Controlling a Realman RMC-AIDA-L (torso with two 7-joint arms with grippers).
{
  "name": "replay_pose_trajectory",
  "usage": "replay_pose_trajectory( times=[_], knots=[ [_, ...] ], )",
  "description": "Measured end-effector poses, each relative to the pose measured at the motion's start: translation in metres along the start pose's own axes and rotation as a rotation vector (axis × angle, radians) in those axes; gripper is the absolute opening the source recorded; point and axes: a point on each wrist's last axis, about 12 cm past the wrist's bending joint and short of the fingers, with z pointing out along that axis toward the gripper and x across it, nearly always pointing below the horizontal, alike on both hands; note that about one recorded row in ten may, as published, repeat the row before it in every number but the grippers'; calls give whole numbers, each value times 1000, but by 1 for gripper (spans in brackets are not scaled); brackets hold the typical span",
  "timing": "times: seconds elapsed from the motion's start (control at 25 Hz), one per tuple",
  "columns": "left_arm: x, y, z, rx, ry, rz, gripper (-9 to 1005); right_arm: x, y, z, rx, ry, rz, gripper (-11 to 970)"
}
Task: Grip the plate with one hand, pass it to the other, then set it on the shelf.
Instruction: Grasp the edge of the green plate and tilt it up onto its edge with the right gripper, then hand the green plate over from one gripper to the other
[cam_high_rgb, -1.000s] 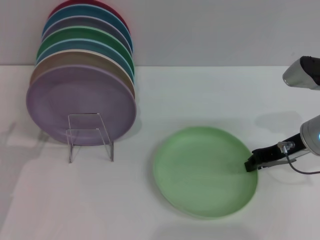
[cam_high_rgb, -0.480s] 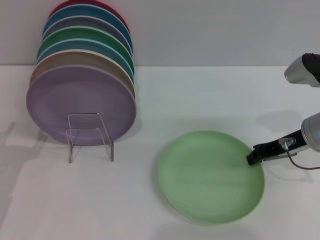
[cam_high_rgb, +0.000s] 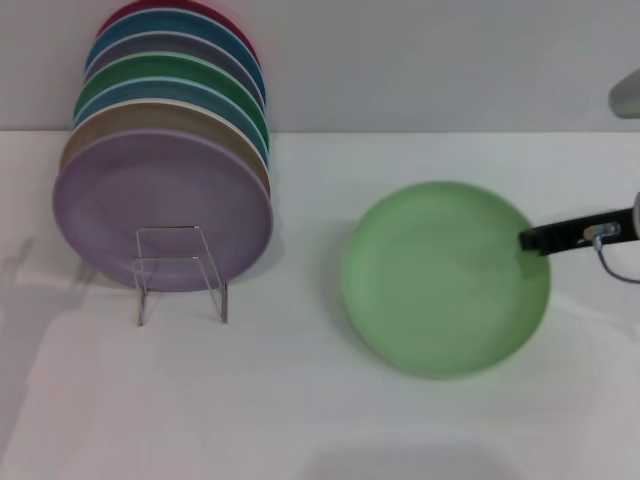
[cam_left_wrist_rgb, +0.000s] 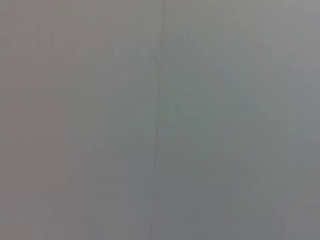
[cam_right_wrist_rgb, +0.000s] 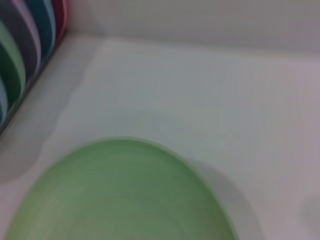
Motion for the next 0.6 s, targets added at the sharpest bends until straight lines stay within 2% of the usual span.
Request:
replay_pose_trajectory(
  times=[0.32,0.6],
  knots=[
    [-3,-2,4,9,-31,-17,738,6,6,-27,185,-332,-190,25],
    [-5,-5,5,20,-46,-24,735,22,21,-31,248,-560,-280,27]
  ],
)
